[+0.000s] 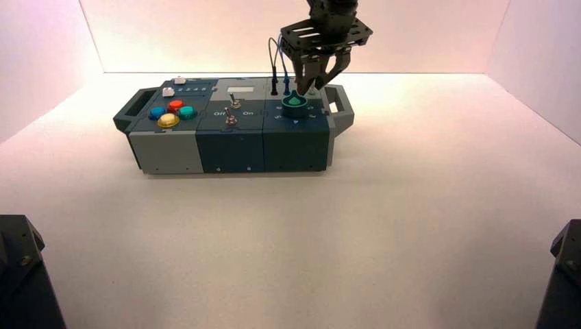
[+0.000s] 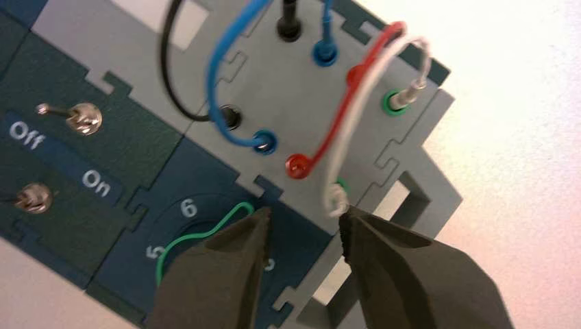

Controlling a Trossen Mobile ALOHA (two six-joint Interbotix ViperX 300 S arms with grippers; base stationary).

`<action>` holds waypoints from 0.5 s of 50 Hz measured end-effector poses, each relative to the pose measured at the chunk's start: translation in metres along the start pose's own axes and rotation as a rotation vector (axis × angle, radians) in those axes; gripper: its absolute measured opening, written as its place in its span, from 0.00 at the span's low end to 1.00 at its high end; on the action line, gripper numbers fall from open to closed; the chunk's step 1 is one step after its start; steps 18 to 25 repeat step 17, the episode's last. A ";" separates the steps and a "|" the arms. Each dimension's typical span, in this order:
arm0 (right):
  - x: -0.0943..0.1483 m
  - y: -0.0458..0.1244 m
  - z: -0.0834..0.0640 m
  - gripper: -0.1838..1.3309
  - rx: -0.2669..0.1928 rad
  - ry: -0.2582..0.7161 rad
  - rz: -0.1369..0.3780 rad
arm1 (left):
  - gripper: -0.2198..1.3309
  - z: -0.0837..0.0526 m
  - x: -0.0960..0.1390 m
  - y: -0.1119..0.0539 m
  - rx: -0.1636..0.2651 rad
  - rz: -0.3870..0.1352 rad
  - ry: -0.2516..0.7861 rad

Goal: Insert the white wire.

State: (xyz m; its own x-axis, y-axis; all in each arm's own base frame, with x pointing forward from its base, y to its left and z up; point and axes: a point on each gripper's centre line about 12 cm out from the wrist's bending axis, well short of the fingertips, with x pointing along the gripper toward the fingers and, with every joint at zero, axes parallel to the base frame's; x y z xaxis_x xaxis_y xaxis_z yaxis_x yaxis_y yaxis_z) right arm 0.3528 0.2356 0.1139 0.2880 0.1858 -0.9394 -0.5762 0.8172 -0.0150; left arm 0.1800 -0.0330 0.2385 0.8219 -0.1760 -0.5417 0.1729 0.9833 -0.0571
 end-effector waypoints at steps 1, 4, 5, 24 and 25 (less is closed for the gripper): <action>-0.001 0.000 0.000 0.81 0.000 0.003 0.000 | 0.12 0.000 0.000 0.000 -0.004 0.001 0.000; -0.002 0.001 -0.001 0.81 0.000 0.014 0.001 | 0.12 0.000 0.000 0.000 -0.001 0.001 0.001; -0.005 0.001 0.000 0.81 0.000 0.018 0.001 | 0.12 0.000 0.000 0.000 -0.001 0.001 0.001; -0.018 0.001 0.001 0.81 0.003 0.074 0.003 | 0.12 0.000 0.000 0.000 -0.001 0.001 0.001; -0.018 0.001 0.001 0.81 0.003 0.074 0.003 | 0.12 0.000 0.000 0.000 -0.001 0.001 0.001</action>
